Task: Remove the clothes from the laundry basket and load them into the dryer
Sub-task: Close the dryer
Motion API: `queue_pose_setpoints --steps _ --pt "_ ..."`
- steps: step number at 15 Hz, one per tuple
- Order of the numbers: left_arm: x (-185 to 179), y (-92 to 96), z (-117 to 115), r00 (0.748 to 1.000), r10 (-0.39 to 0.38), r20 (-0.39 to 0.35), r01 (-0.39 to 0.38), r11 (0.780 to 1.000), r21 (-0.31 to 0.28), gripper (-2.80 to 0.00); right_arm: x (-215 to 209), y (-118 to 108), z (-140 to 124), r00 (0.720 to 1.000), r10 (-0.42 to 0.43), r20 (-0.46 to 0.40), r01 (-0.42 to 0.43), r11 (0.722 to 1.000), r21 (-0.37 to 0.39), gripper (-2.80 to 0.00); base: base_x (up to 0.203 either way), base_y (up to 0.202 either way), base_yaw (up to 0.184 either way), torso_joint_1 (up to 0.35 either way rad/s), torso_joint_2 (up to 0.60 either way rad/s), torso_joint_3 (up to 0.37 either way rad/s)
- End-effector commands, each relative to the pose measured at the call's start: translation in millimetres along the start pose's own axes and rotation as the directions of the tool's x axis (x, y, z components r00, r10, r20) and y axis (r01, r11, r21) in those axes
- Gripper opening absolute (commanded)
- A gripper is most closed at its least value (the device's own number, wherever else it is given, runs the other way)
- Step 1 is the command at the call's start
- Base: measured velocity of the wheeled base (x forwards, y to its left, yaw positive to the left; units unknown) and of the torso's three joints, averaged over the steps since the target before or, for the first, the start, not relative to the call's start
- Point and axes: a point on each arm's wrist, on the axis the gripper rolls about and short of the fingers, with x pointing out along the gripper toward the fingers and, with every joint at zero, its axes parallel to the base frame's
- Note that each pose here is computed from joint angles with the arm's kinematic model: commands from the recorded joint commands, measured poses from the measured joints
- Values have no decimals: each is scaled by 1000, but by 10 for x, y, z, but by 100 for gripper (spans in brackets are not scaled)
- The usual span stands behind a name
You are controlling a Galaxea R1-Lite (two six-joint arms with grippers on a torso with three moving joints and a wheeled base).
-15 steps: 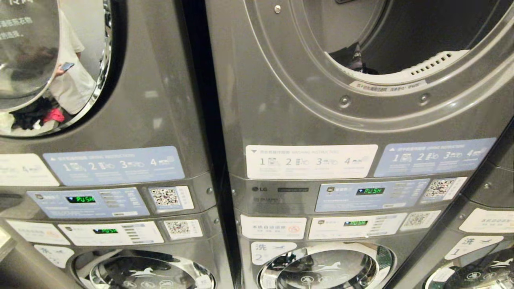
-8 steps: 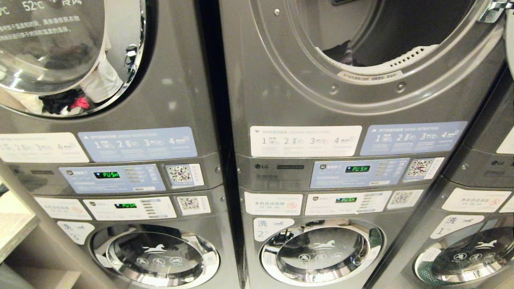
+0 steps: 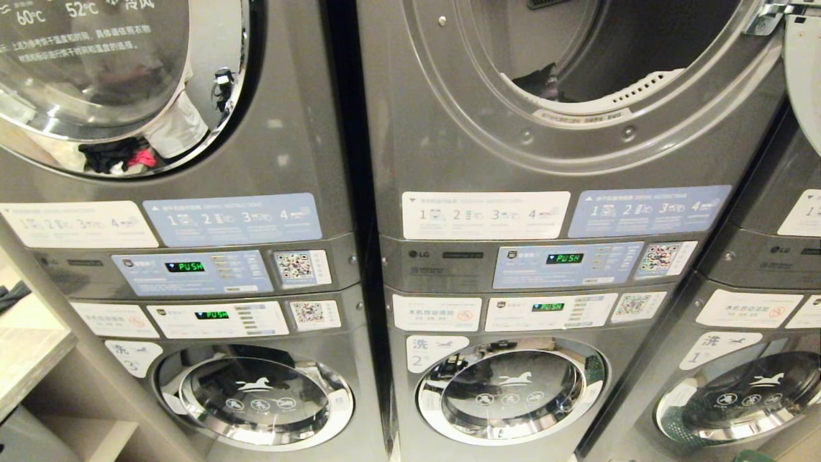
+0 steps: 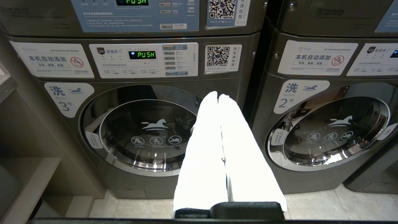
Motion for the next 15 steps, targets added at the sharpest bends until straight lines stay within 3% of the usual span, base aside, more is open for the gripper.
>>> queue_pose_setpoints --steps 1,7,15 --pt "0 0 0 1000 1 0 -1 1000 0 -280 0 0 -1 1000 1 0 -1 1000 -1 -280 0 0 0 0 0 0" --pt "0 0 -1 1000 1 -1 -1 1000 0 -280 0 0 1 1000 0 1 0 1000 1 -280 1 -29 5 1 1 2" --pt "-1 0 -1 1000 -1 -1 1 1000 0 -280 1 0 -1 1000 0 1 0 1000 4 -280 0 -192 3 2 5 2"
